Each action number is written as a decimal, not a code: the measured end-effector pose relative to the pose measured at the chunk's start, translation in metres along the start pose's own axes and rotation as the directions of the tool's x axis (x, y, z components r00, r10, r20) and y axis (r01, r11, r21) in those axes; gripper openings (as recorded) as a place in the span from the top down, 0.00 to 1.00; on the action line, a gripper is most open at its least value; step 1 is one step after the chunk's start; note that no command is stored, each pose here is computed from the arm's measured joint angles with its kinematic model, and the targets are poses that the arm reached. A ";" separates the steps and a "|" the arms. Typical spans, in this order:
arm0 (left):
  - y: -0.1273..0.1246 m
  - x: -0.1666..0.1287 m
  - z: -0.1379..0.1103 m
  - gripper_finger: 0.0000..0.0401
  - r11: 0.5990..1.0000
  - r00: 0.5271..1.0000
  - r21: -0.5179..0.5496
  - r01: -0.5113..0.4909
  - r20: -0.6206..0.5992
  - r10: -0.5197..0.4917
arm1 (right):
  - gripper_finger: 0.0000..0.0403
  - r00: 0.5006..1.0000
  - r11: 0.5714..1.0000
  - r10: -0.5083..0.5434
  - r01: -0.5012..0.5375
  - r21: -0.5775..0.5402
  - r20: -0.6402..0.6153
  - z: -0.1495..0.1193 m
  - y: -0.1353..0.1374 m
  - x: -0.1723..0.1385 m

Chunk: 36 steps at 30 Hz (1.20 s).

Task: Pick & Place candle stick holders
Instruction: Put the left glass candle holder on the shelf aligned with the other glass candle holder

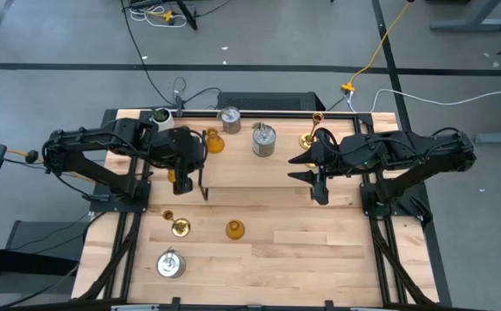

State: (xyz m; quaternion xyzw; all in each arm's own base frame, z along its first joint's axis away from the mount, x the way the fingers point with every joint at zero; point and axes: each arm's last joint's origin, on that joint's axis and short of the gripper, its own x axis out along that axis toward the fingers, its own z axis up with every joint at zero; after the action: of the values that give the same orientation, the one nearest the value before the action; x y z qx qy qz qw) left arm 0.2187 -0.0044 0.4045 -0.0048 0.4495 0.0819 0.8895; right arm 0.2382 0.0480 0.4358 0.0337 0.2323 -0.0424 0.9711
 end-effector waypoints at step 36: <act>0.001 0.000 0.000 0.94 0.998 0.999 -0.030 -0.051 0.003 0.051 | 0.58 1.000 1.000 -0.002 0.002 -0.017 -0.010 -0.001 0.000 0.000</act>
State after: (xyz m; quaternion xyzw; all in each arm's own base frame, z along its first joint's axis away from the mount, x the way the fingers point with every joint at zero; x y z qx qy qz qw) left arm 0.2185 -0.0030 0.4045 -0.0064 0.4465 0.1112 0.8878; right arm 0.2378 0.0479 0.4348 0.0253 0.2376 -0.0412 0.9702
